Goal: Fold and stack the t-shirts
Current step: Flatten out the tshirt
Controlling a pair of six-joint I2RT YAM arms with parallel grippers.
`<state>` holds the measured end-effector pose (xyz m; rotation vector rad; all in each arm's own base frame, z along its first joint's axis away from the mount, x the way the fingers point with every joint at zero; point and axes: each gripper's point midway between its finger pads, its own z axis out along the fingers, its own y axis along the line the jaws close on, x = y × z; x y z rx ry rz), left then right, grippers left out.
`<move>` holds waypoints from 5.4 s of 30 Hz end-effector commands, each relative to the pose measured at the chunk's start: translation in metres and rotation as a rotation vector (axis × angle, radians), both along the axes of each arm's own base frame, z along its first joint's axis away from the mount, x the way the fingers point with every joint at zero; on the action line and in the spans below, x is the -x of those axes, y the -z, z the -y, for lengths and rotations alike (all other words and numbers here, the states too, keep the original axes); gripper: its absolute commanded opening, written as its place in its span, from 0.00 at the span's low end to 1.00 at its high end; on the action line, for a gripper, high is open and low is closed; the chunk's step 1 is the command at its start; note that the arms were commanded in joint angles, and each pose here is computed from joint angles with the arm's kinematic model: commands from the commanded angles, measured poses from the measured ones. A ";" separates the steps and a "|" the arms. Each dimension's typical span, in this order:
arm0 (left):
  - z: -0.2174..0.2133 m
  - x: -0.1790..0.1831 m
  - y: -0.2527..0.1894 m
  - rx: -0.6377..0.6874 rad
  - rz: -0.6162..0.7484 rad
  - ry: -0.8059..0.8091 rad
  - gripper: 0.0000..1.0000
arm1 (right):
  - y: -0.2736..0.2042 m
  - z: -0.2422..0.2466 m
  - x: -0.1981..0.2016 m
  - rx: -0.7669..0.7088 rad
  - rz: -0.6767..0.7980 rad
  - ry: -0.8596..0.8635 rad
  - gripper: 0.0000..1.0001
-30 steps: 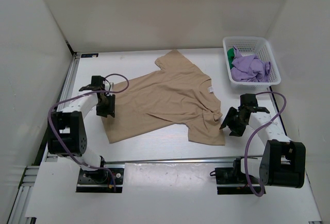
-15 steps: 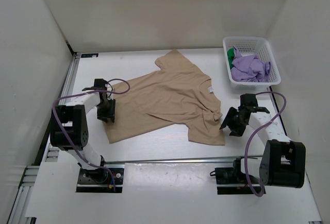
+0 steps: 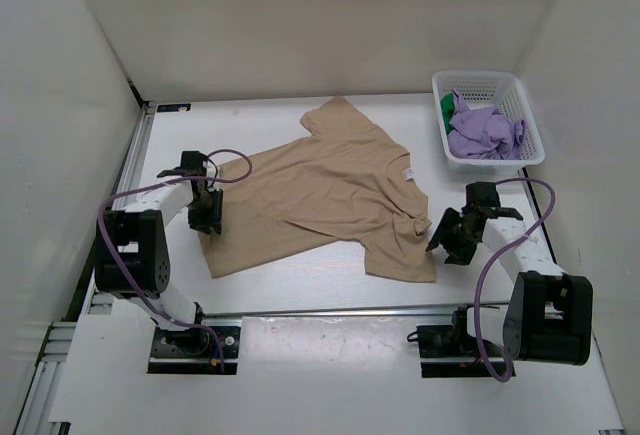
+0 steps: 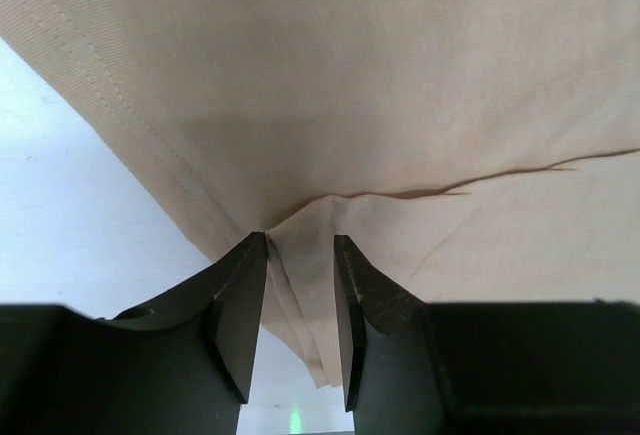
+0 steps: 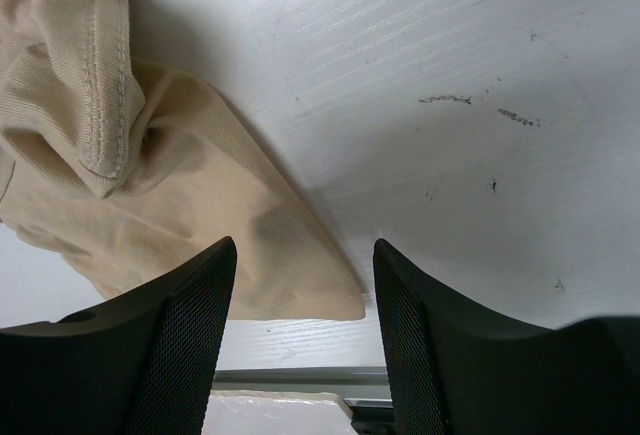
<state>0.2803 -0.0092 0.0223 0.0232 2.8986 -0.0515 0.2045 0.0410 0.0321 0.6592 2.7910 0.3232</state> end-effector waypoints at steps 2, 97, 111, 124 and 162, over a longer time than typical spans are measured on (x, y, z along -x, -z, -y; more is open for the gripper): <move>0.005 -0.007 -0.019 0.007 0.083 0.014 0.45 | 0.000 0.001 0.001 0.013 0.018 -0.019 0.62; -0.044 0.026 -0.103 -0.103 0.416 -0.147 0.10 | -0.111 -0.104 -0.070 -0.137 0.257 -0.193 0.00; -0.100 -0.183 -0.518 -0.243 1.332 -0.333 0.10 | -0.548 -0.073 -0.250 -0.283 1.377 -0.005 0.00; -0.061 -0.134 -0.366 -0.103 1.000 -0.161 0.10 | -0.429 -0.099 -0.161 -0.147 1.147 -0.225 0.00; -0.078 0.010 -0.085 -0.022 0.431 -0.287 0.10 | -0.107 -0.119 -0.145 -0.042 0.429 -0.295 0.00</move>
